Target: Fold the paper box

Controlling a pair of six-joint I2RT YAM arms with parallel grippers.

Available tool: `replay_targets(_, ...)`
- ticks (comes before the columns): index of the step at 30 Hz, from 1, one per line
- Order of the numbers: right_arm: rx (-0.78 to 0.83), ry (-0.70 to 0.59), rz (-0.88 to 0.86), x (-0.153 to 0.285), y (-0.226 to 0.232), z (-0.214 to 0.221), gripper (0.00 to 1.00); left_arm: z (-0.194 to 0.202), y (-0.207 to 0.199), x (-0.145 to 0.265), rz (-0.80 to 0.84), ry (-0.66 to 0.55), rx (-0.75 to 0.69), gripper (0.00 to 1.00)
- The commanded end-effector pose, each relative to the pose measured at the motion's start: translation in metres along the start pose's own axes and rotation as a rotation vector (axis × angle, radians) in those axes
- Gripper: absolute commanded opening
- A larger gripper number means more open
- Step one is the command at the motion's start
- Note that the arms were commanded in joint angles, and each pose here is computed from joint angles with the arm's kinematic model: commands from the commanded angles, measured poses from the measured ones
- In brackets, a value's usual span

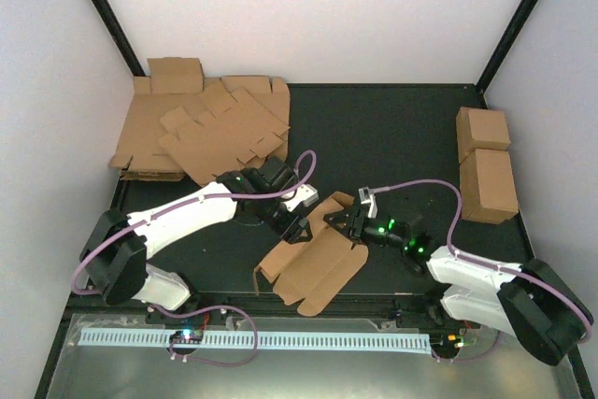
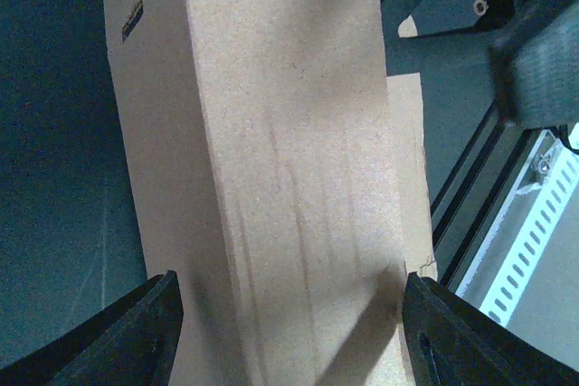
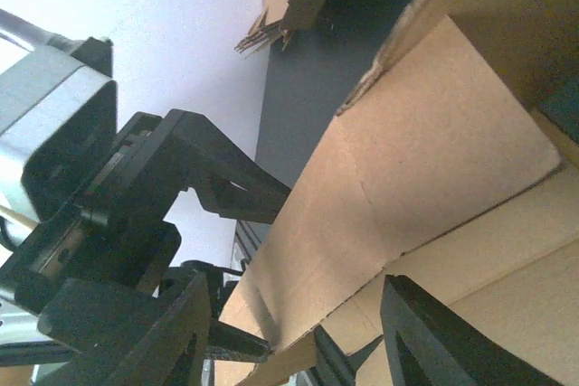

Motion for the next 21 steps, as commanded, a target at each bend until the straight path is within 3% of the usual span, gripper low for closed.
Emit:
replay_targets(1, -0.013, -0.012, -0.020, -0.004, 0.003, 0.001, 0.53, -0.003, 0.000, -0.003, -0.011, -0.002, 0.005, 0.69)
replay_targets(21, -0.070, 0.016, -0.037, -0.017, -0.008, 0.004, 0.21, -0.001, 0.001, -0.006, -0.017, 0.007, 0.005, 0.69)
Point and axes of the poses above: each gripper's point midway between its finger pads, its own x axis back along the fingers, its own y axis along the line the jaws close on, z = x × y, the point moved 8 cm from there along x, back along the fingers, and after that the axes turned 3 degrees about x, right-handed, at the moved point
